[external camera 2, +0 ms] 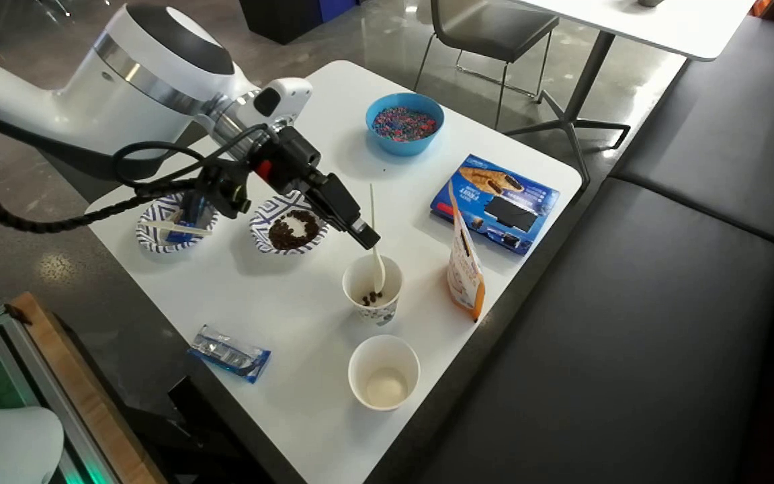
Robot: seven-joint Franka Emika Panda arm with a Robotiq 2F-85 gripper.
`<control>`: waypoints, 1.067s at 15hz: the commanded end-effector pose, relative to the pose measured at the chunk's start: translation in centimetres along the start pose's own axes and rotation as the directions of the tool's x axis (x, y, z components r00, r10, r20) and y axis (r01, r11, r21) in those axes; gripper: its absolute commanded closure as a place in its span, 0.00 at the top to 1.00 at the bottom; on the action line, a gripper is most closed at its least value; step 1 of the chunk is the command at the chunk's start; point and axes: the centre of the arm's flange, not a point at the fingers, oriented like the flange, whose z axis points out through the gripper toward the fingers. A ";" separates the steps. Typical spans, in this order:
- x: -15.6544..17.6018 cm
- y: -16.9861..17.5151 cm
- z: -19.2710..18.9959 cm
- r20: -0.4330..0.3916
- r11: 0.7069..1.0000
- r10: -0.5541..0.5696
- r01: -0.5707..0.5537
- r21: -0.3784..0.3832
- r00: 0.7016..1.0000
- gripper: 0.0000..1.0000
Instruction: Use the spoon to put some of the brown objects into the cup
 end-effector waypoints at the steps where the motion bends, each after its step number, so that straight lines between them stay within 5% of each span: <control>1: -2.1 1.8 -2.0 -0.046 0.999 0.016 -0.018 -0.039 0.999 0.03; 5: -3.4 4.2 -6.6 -0.138 0.992 -0.075 0.060 -0.110 0.988 0.03; 10: -3.5 7.4 -12.6 -0.283 0.958 -0.281 0.252 -0.134 0.917 0.03; 16: -3.4 5.9 -19.3 -0.329 0.828 -0.559 0.495 -0.263 0.761 0.03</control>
